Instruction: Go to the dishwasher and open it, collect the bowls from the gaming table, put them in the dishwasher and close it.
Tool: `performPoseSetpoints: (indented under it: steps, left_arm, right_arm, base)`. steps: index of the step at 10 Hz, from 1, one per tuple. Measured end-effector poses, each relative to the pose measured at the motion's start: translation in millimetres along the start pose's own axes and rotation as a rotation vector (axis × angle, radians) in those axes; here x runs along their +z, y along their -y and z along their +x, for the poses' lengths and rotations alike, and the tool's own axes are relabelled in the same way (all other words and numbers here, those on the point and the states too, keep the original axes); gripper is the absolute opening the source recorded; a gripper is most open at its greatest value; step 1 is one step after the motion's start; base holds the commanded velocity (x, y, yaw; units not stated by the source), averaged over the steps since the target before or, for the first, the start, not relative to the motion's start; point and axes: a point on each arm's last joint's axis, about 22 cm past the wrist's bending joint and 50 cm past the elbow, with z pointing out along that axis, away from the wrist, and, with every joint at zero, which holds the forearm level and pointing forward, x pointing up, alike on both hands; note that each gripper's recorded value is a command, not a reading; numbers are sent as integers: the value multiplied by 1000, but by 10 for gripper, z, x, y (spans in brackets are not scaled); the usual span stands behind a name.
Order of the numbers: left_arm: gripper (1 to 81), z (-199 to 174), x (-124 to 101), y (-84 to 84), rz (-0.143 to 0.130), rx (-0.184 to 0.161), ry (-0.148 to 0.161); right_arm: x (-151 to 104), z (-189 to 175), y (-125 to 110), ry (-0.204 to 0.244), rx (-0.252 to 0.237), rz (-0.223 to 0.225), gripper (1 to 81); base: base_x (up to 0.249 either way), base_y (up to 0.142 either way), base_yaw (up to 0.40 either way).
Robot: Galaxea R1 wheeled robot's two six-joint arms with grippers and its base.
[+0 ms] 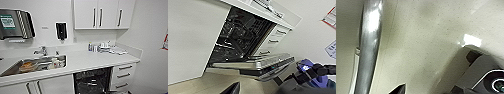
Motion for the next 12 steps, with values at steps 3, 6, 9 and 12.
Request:
performPoseSetpoints:
  steps: [3, 6, 9, 12]
  left_arm:
    - [811, -470, 187, 389, 40, -17, 75]
    - [811, -1217, 467, 863, 99, -55, 151]
    - [811, -2177, 636, 1111, 159, -137, 241]
    - [811, -2955, 844, 1194, 206, -189, 298]
  right_arm:
    - [-9, -17, -206, -8, -312, 14, 811]
    - [198, -315, -663, 37, -673, 21, 811]
    - [453, -599, -1218, 80, -849, 15, 811]
    - [748, -653, -1565, 57, -909, -5, 811]
  base:
    - [0, 0, 0]
    - [0, 0, 0]
    - [0, 0, 0]
    - [0, 0, 0]
